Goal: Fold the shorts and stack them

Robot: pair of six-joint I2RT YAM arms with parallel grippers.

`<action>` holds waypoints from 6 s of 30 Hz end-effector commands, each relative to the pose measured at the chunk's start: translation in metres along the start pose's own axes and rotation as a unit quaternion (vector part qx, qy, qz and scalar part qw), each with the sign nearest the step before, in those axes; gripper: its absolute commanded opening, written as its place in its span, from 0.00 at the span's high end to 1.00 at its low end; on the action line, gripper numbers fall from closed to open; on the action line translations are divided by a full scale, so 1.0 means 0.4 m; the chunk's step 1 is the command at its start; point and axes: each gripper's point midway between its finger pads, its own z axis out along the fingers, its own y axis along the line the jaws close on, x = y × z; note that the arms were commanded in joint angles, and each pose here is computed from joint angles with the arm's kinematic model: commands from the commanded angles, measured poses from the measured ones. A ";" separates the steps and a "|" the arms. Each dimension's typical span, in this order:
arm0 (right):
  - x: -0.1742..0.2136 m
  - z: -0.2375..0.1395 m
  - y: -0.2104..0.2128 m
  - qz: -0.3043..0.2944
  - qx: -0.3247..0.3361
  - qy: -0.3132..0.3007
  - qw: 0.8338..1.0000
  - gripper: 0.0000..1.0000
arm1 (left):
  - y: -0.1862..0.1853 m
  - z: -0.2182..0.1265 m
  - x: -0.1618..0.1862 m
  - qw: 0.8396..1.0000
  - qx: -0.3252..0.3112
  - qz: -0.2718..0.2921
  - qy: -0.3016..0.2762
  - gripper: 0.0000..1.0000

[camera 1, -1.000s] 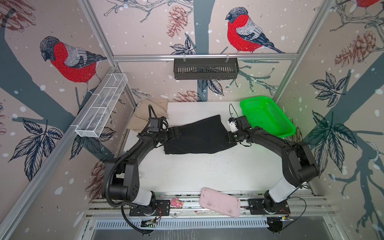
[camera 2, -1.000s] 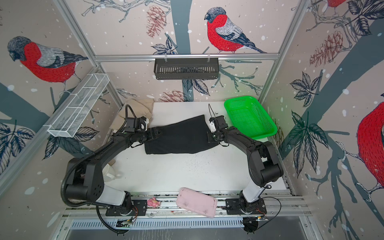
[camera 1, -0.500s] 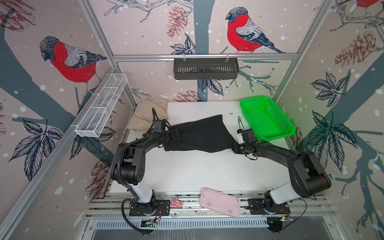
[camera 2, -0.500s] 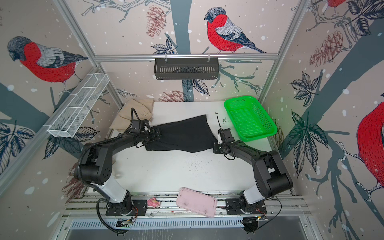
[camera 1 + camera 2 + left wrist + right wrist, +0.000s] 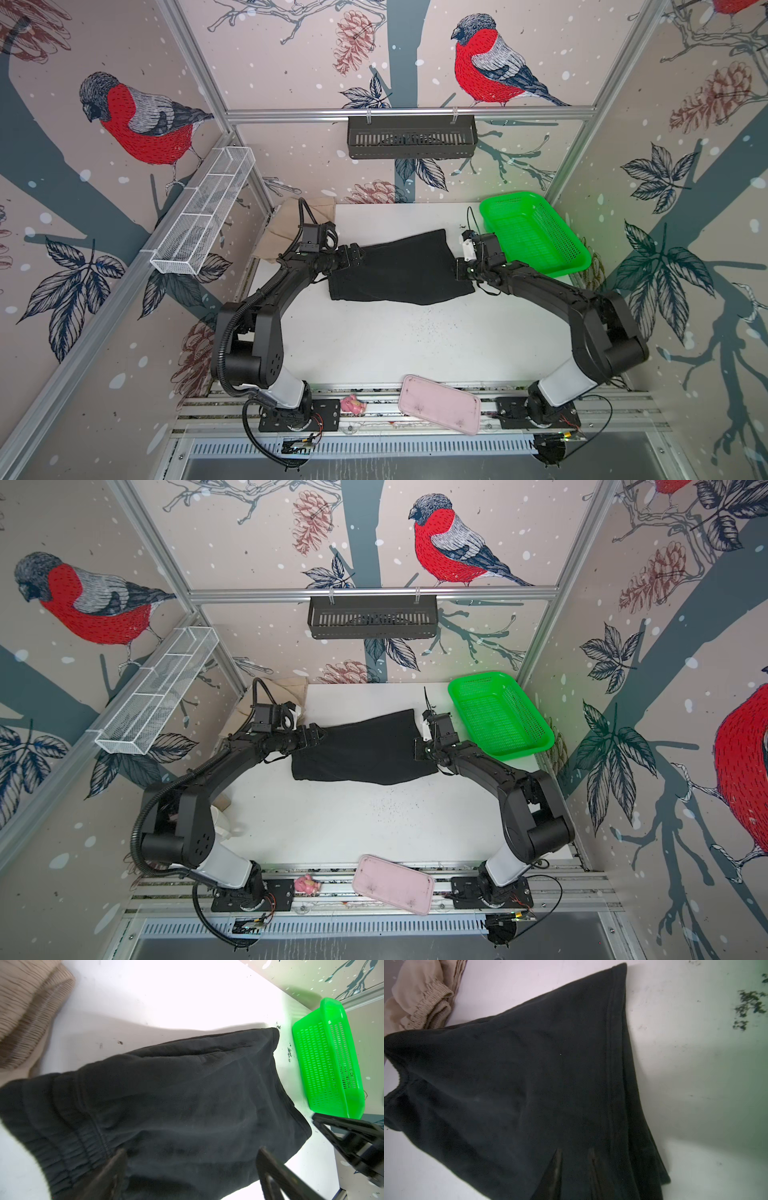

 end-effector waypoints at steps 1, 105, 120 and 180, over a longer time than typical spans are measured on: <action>0.000 0.030 0.001 0.001 -0.013 -0.007 1.000 0.83 | -0.043 0.018 -0.051 0.998 0.047 0.027 -0.041 0.03; 0.291 0.160 0.617 -0.685 0.033 -0.034 0.727 0.00 | 0.124 -0.384 0.041 0.977 -0.153 -0.045 -0.140 0.03; 0.334 0.217 0.607 -0.653 -0.007 -0.022 0.757 0.75 | 0.130 -0.287 0.114 0.985 -0.072 -0.117 -0.107 0.03; 0.223 0.021 0.741 -0.468 -0.179 -0.136 0.855 0.30 | 0.017 0.002 0.231 0.972 0.136 -0.191 0.020 1.00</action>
